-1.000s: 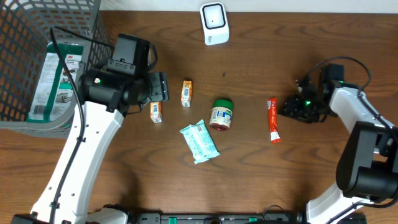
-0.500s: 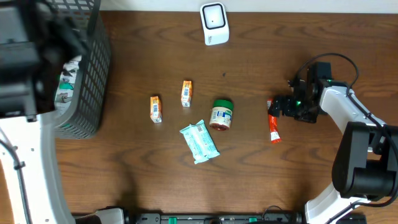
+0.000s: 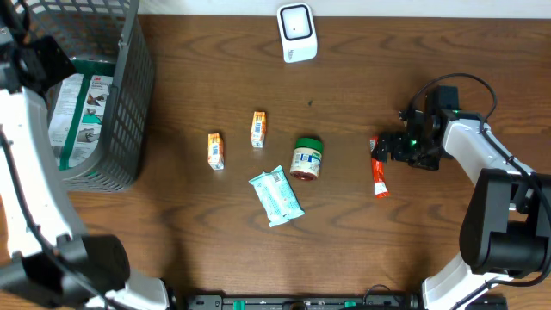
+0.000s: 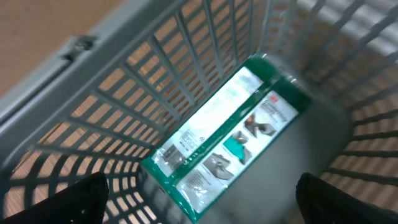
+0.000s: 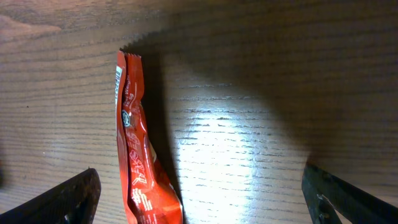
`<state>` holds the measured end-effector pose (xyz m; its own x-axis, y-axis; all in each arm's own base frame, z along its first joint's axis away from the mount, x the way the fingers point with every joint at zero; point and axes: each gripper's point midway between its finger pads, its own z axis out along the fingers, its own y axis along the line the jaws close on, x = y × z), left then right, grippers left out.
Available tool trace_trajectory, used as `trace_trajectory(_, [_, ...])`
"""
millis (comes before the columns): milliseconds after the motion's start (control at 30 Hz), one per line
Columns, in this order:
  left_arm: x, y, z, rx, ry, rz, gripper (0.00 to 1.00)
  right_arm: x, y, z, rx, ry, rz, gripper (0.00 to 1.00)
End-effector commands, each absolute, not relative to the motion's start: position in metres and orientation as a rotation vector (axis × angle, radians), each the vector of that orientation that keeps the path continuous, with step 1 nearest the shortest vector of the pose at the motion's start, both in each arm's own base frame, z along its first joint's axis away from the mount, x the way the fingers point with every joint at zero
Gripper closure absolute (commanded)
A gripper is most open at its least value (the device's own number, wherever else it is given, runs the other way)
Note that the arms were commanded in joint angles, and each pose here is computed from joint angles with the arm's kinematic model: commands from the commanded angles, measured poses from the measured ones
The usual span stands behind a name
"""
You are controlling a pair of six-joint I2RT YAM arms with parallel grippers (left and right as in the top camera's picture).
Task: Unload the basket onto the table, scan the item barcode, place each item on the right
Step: 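Reach the left gripper into the basket and grasp the green gloves pack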
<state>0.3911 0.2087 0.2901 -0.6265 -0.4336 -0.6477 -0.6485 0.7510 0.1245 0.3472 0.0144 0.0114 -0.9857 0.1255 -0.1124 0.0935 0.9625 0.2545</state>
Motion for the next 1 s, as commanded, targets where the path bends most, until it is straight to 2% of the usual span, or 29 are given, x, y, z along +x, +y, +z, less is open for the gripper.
trace_trajectory(0, [0.401, 0.221, 0.263, -0.732, 2.435, 0.527, 0.02, 0.35, 0.016, 0.011, 0.162, 2.986, 0.375, 0.01])
trace_trajectory(300, [0.45, 0.209, 0.171, -0.403, 2.669, 0.369, 0.01, 0.35, 0.016, 0.011, 0.162, 2.986, 0.375, 0.01])
trace_trajectory(733, [0.45, 0.211, 0.04, -0.378, 2.939, 0.311, 0.01, 0.35, 0.016, 0.011, 0.162, 2.986, 0.375, 0.01])
trace_trajectory(967, [0.447, 0.215, 0.004, -0.353, 3.005, 0.338, 0.01, 0.35, 0.016, 0.011, 0.162, 2.987, 0.375, 0.01])
